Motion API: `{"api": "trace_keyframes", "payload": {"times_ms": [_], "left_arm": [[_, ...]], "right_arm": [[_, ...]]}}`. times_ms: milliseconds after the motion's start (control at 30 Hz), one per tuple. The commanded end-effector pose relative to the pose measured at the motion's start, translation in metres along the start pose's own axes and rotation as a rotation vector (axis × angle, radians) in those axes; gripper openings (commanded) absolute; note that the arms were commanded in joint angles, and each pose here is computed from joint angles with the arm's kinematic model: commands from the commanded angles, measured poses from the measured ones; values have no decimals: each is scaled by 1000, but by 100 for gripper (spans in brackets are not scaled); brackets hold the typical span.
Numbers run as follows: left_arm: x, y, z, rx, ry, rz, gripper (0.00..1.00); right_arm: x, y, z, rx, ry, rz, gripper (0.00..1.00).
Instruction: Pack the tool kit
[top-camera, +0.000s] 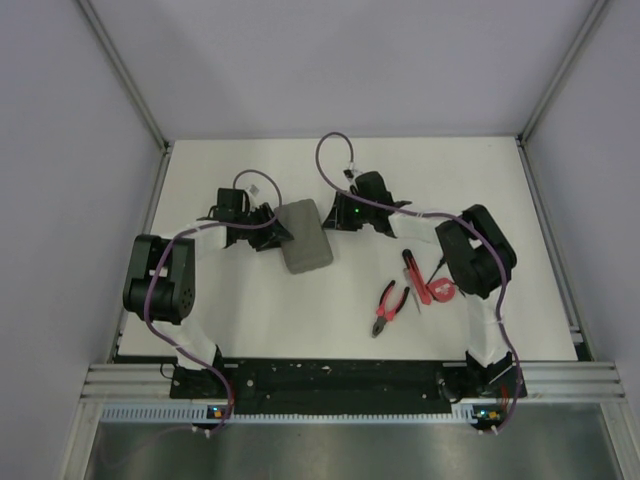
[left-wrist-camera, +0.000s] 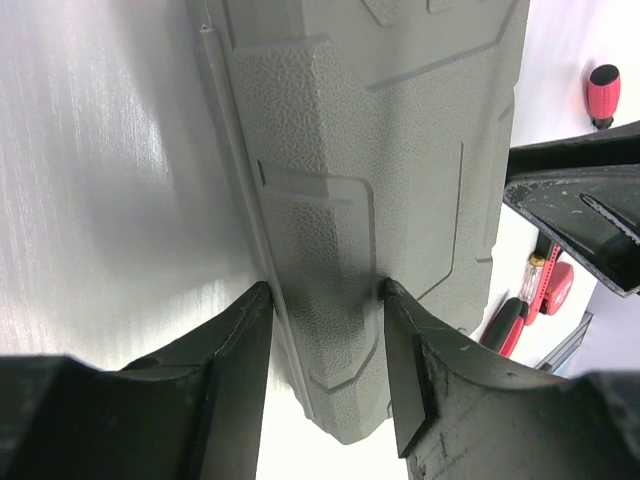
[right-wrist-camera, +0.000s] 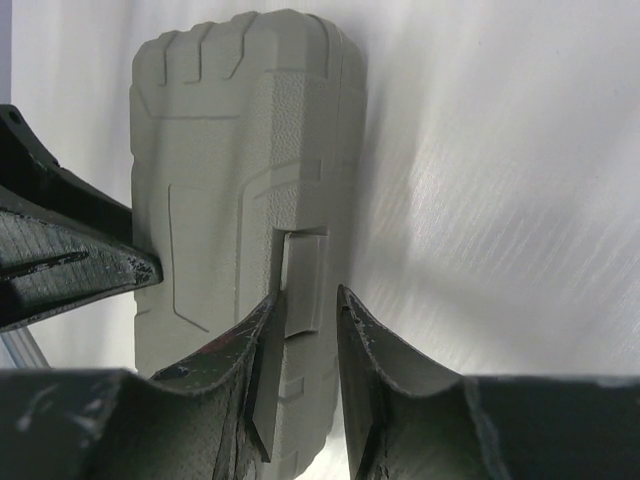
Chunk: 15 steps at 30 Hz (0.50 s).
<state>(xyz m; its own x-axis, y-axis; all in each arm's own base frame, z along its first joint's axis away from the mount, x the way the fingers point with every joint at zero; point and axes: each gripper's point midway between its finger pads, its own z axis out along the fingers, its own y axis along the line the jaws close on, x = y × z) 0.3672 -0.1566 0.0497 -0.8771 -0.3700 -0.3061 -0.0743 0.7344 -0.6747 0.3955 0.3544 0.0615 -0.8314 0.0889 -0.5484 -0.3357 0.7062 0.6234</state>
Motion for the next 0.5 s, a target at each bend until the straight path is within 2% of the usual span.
{"api": "trace_keyframes", "payload": {"times_ms": [0,100,300,467], "left_arm": [[33,27,12,-85,104,3,43],[34,26,12,-82,111,1,36],[40,32,13,-111,135,-19,14],[43,36,13,-138,145,-53,5]], "right_arm": [[-7,20,14,-37,-33,-102,28],[-1,21,17,-5,-29,-171,25],[14,14,20,89,-11,-265,10],[22,-5,16,224,-12,-276,0]]}}
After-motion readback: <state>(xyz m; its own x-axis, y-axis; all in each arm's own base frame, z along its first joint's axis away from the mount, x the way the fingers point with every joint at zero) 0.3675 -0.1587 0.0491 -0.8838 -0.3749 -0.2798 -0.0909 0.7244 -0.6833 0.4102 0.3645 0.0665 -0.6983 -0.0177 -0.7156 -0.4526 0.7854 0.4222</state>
